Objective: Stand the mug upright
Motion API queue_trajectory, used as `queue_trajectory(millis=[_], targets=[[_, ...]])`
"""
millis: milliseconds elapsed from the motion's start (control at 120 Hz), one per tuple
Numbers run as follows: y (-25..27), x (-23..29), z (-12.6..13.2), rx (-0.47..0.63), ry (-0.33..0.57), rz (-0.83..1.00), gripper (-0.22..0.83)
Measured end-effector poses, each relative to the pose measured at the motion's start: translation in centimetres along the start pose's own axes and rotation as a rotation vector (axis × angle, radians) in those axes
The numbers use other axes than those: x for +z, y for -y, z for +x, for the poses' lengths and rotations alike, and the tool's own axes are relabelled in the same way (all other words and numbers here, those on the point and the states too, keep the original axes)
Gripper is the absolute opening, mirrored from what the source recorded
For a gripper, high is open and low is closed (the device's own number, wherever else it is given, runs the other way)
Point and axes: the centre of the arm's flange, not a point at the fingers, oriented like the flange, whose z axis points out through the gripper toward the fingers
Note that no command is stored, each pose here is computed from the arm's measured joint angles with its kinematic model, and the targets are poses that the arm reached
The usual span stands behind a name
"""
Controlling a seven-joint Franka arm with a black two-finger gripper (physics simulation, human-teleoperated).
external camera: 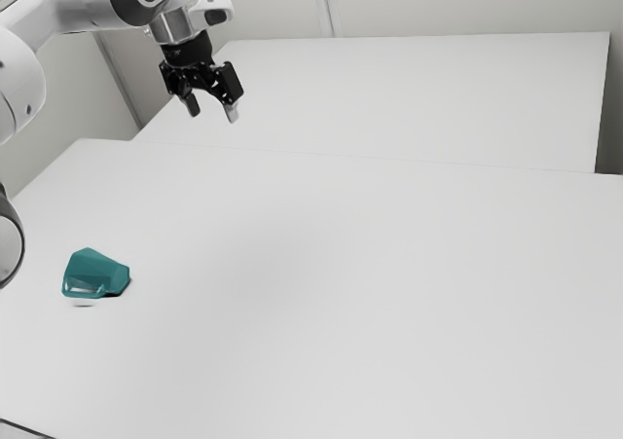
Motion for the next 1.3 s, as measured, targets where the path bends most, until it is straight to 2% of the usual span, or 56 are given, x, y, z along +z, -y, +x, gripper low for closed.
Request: queue_trajectory(millis=[267,375,558,700,858,975,1300], targets=[[0.4,0.3,-0.2,0.008,-0.002,-0.004,0.61],[3.2,-0.9,-2.7,-0.052,-0.013,-0.044,0.61],[13.3,-0.8,-7.1,-0.218,0.004,-0.214,0.61],[19.0,0.1,-10.2,-0.255,0.012,-0.322,0.62],[26.2,5.0,-16.0,-0.335,0.037,-0.471,0.62],[30.3,8.0,-18.6,-0.355,0.033,-0.533,0.62],[37.9,16.4,-22.4,-0.344,0.009,-0.644,0.61]])
